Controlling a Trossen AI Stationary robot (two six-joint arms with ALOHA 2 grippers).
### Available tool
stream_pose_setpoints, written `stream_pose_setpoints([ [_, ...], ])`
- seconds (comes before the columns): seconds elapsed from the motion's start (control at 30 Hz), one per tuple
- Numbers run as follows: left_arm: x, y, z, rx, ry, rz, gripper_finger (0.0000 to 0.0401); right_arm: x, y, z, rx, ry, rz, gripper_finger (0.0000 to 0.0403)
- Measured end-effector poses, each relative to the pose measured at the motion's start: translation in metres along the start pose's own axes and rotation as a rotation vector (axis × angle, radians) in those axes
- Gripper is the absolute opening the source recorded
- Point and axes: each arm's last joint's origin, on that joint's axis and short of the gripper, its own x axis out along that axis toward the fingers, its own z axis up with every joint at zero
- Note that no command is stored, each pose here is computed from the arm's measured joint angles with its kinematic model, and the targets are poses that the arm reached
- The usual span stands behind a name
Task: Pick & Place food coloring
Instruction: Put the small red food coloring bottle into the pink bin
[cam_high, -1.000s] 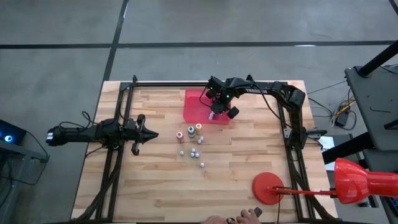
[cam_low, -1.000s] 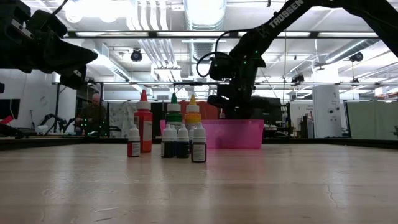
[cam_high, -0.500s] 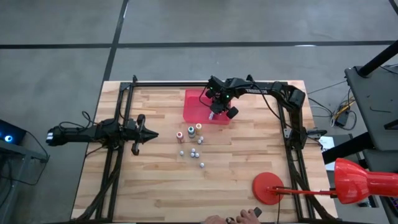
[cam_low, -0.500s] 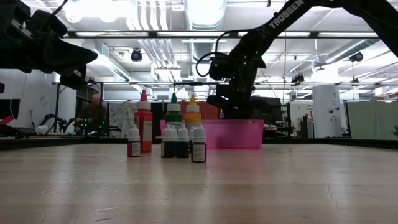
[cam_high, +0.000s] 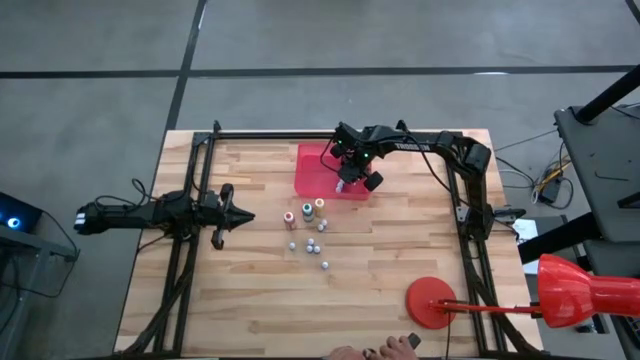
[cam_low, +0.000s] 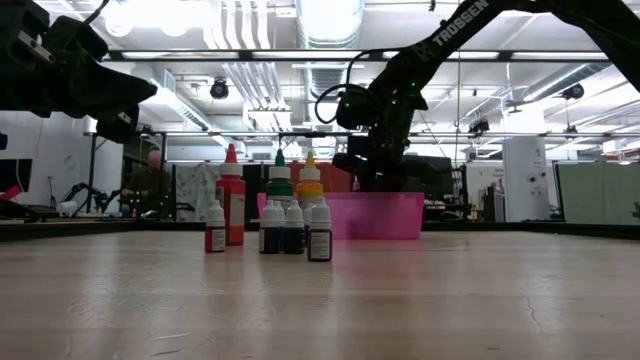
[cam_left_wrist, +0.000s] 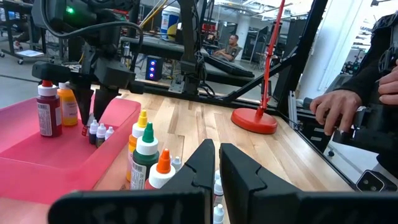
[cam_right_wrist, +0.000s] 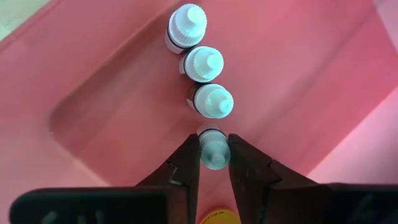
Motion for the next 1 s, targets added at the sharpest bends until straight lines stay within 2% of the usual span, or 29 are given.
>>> stream_pose_setpoints([
  [0.2, 0.0, 0.0, 0.0, 0.0, 0.0, 0.0, 0.0, 0.0, 0.0, 0.0, 0.0, 0.0, 0.0, 0.0095],
  [0.4, 0.0, 0.0, 0.0, 0.0, 0.0, 0.0, 0.0, 0.0, 0.0, 0.0, 0.0, 0.0, 0.0, 0.0109],
  [1.0, 0.0, 0.0, 0.0, 0.0, 0.0, 0.0, 0.0, 0.0, -0.0017, 0.0004, -0.002, -0.005, -0.017, 0.0097],
])
